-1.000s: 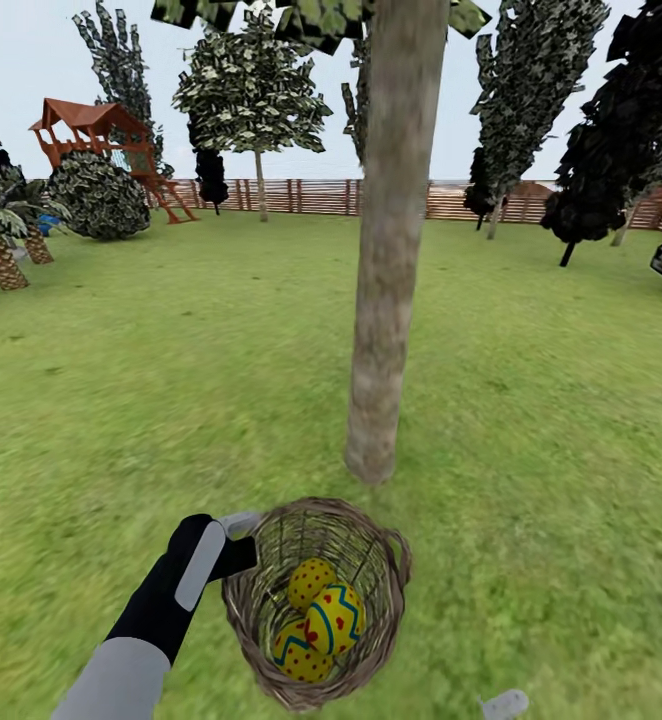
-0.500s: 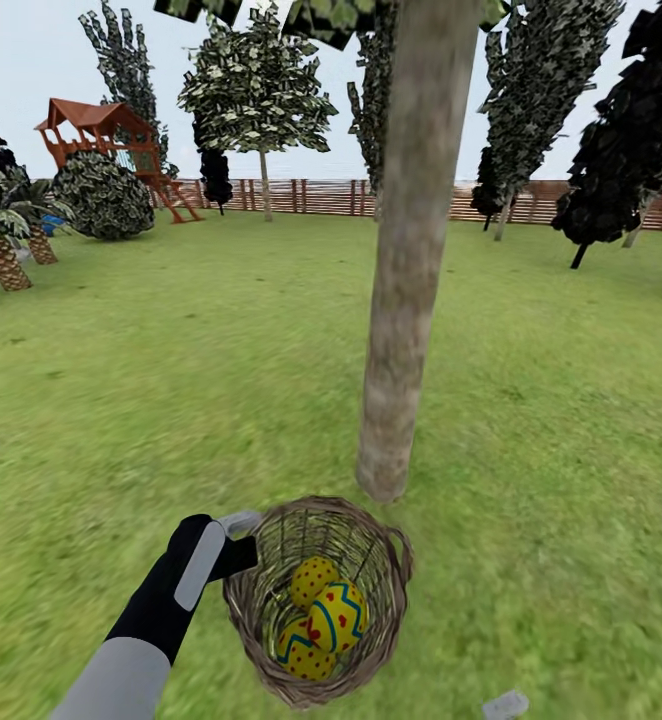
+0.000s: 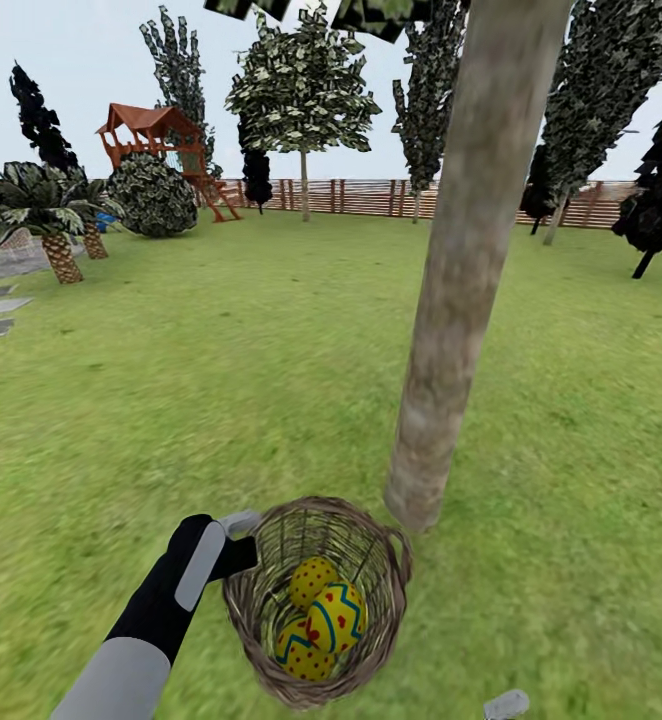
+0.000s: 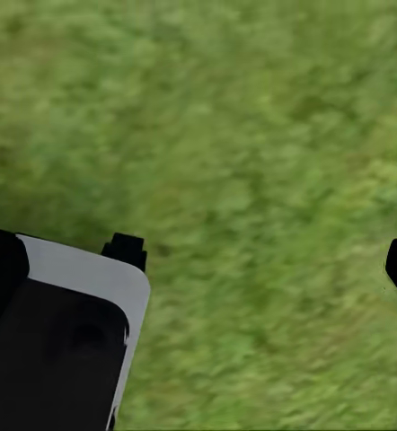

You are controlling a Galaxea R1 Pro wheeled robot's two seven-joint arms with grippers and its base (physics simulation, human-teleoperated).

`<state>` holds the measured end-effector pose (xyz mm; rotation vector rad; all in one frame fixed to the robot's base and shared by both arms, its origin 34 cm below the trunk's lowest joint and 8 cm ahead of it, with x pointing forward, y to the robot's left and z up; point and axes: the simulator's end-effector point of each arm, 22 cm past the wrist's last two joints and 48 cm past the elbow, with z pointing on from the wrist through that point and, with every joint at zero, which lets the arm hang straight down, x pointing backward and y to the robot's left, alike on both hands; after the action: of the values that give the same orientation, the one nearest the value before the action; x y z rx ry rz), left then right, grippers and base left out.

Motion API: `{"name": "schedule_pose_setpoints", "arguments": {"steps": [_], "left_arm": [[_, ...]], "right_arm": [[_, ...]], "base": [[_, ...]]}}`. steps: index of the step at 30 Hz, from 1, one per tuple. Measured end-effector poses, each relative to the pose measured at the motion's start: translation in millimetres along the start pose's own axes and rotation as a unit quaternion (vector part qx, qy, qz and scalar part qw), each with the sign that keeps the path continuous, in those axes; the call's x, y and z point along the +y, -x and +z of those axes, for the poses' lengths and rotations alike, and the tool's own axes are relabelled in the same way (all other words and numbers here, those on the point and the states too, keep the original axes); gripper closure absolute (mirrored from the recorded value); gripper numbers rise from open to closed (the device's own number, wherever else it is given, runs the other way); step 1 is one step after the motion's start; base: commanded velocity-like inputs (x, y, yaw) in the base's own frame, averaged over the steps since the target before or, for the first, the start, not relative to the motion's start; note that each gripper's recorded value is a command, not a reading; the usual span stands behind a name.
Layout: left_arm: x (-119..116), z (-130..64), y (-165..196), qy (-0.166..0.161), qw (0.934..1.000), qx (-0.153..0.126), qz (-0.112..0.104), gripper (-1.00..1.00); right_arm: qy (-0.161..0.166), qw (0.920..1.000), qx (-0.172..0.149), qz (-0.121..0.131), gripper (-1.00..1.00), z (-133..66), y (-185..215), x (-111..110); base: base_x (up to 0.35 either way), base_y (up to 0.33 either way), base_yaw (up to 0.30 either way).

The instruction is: Take the three Easter eggs out of the wicker basket on the lawn in the garden, then place them on the lawn next to a single tree (choose any tree) so that all three eggs are next to the same tree and none are left in the basket.

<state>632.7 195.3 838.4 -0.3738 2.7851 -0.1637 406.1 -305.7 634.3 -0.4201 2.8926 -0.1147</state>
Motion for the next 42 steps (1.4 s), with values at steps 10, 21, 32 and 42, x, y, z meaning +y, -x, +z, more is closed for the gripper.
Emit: {"name": "schedule_pose_setpoints", "arguments": {"steps": [10, 21, 32, 42], "left_arm": [[0, 0.0, 0, -0.001, 1.0000, 0.000, -0.001, 1.00], [0, 0.5, 0, 0.001, 1.0000, 0.001, 0.001, 1.00], [-1, 0.5, 0, 0.000, 1.0000, 0.001, 0.001, 1.00], [0, 6.6, 1, 0.000, 1.0000, 0.001, 0.000, 1.00]], "right_arm": [[-0.066, 0.9897, -0.117, 0.050, -1.00, -33.8, 99, -86], [-0.089, 0.9823, -0.146, 0.077, -1.00, -48.5, 120, -116], [-0.090, 0.9815, -0.150, 0.077, -1.00, -50.4, 123, -117], [-0.090, 0.9816, -0.150, 0.077, -1.00, -44.1, 124, -117]], "base": [[0.329, -0.142, 0.000], [0.107, -0.050, 0.000], [0.048, 0.000, 0.000], [0.000, 0.000, 0.000]]}}
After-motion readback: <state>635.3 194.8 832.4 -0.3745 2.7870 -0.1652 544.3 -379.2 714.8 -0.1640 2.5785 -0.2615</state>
